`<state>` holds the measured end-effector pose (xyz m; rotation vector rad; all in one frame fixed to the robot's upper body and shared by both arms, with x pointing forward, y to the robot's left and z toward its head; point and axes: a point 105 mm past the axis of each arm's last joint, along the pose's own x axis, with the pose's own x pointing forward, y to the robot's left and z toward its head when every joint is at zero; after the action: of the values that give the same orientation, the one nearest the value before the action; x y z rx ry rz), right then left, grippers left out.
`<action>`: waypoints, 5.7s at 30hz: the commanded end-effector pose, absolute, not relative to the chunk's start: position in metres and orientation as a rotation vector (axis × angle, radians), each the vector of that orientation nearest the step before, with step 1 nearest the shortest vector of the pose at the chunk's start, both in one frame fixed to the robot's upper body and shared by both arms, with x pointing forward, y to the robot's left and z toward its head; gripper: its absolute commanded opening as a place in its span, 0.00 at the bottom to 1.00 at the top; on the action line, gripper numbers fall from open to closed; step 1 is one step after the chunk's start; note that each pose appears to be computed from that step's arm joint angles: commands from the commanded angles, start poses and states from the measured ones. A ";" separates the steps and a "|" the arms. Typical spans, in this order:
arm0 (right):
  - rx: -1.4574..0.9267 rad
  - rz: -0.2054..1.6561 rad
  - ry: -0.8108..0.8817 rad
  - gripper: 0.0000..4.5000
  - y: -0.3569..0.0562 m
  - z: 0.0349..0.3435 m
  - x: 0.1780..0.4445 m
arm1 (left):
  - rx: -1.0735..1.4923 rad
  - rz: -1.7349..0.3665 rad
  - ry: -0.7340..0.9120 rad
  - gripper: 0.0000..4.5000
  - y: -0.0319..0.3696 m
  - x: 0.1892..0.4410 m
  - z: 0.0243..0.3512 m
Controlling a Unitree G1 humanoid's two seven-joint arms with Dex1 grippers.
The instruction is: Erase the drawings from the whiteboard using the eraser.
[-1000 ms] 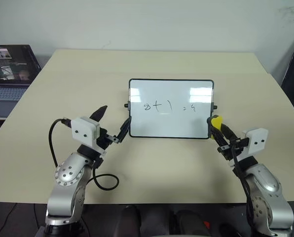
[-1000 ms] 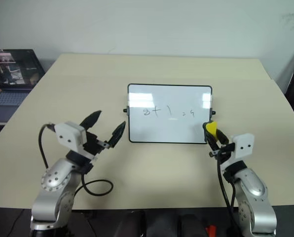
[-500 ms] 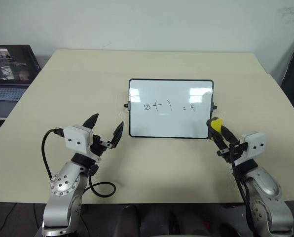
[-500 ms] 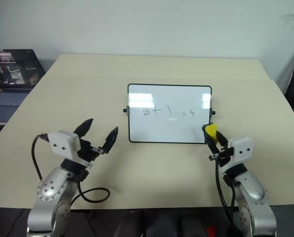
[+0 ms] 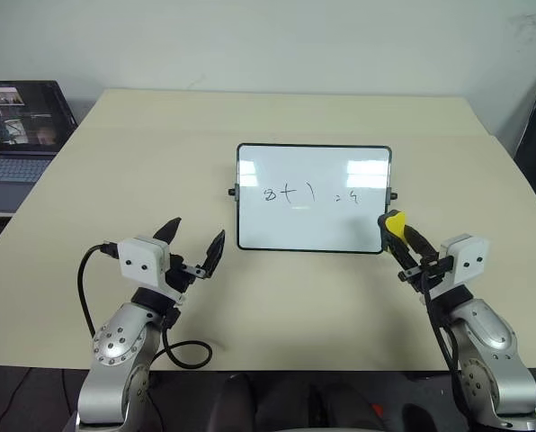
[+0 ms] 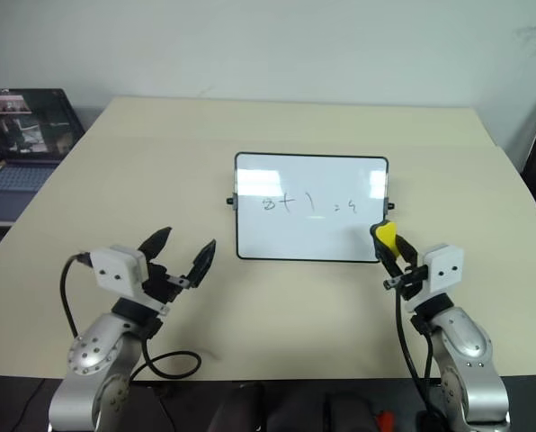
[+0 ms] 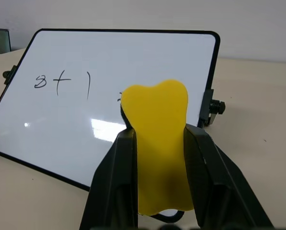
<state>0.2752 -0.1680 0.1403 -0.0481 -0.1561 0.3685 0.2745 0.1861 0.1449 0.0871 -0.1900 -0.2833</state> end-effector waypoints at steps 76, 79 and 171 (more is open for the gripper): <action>-1.259 0.825 -0.211 0.22 0.018 0.221 0.408 | 0.447 -0.742 0.035 1.00 0.187 0.293 0.166; -1.267 0.840 -0.177 0.22 0.017 0.210 0.411 | 0.445 -0.748 0.034 1.00 0.185 0.292 0.165; -0.974 1.002 0.065 0.22 0.004 0.138 0.391 | 0.396 -0.765 0.000 1.00 0.170 0.298 0.163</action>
<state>0.3861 0.0206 0.1514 -1.0179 -0.0254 1.0320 0.2973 0.1739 0.1523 0.3821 0.0502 -0.7590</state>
